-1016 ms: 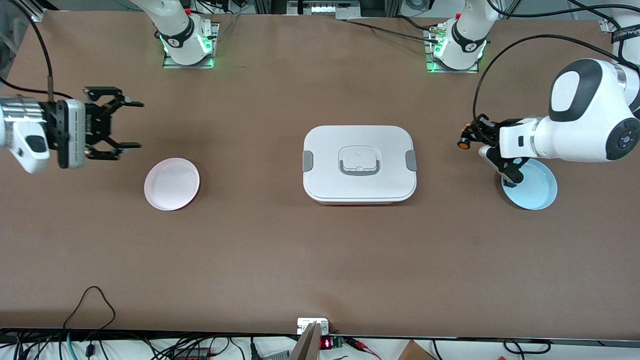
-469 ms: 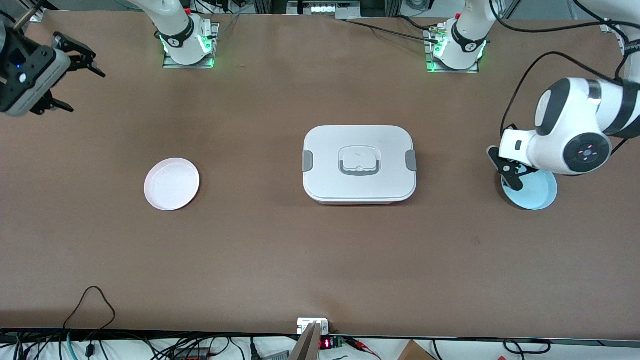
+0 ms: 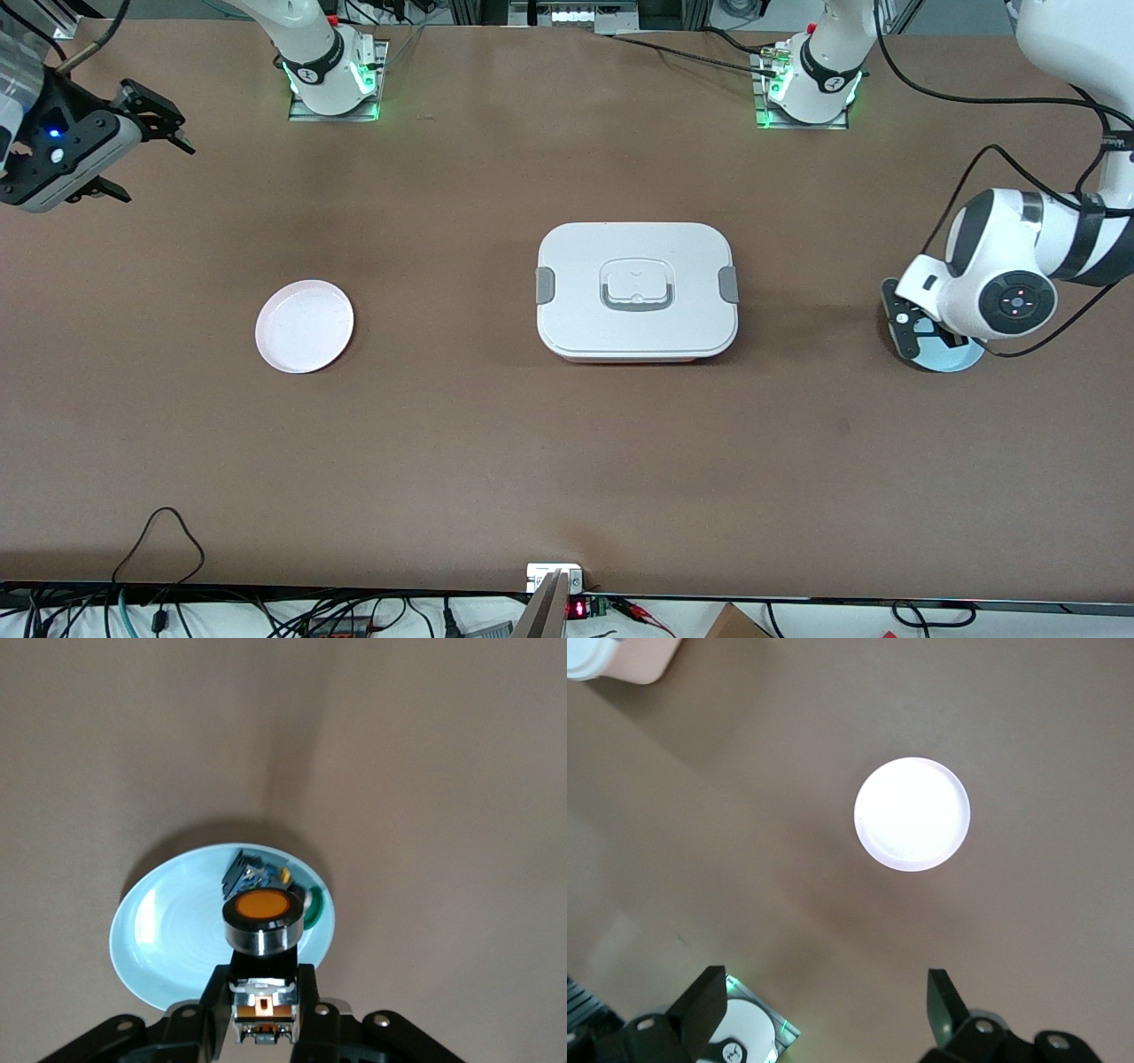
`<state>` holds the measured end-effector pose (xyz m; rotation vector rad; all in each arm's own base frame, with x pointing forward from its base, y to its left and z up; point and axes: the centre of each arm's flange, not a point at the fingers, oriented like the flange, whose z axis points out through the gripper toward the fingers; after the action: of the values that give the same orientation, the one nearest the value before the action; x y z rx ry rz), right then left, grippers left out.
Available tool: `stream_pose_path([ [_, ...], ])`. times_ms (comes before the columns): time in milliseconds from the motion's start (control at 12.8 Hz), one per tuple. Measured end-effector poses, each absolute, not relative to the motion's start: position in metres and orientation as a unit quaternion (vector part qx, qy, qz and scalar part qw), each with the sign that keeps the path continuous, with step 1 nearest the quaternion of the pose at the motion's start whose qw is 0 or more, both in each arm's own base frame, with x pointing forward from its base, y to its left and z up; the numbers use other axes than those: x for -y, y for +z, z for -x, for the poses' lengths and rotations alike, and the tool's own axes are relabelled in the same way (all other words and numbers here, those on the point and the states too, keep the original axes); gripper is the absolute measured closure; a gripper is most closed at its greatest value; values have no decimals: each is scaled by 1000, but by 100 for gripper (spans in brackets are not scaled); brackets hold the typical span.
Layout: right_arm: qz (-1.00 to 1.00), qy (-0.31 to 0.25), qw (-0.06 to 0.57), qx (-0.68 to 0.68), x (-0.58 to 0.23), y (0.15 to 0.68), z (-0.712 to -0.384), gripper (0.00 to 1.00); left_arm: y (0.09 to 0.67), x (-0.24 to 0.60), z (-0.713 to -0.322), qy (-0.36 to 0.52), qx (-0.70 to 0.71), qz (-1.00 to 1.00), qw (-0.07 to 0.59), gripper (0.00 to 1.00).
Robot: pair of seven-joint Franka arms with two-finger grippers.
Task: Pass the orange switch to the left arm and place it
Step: 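Carry the switch to the blue dish while the right gripper retreats, then lower the switch into the blue dish and open the left gripper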
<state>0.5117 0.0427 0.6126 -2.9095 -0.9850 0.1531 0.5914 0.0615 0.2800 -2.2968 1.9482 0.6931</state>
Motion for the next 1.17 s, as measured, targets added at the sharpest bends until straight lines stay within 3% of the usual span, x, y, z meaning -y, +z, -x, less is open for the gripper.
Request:
stream_pose_path([
  [391, 959, 41, 19, 279, -54, 594, -486, 0, 233, -93, -578, 277, -674, 683, 51, 66],
  [782, 968, -12, 11, 252, -36, 593, -508, 0, 202, -125, -579, 254, -689, 676, 64, 66],
  [1173, 980, -15, 3, 199, -52, 571, -528, 0, 189, -130, -576, 250, -690, 677, 55, 63],
])
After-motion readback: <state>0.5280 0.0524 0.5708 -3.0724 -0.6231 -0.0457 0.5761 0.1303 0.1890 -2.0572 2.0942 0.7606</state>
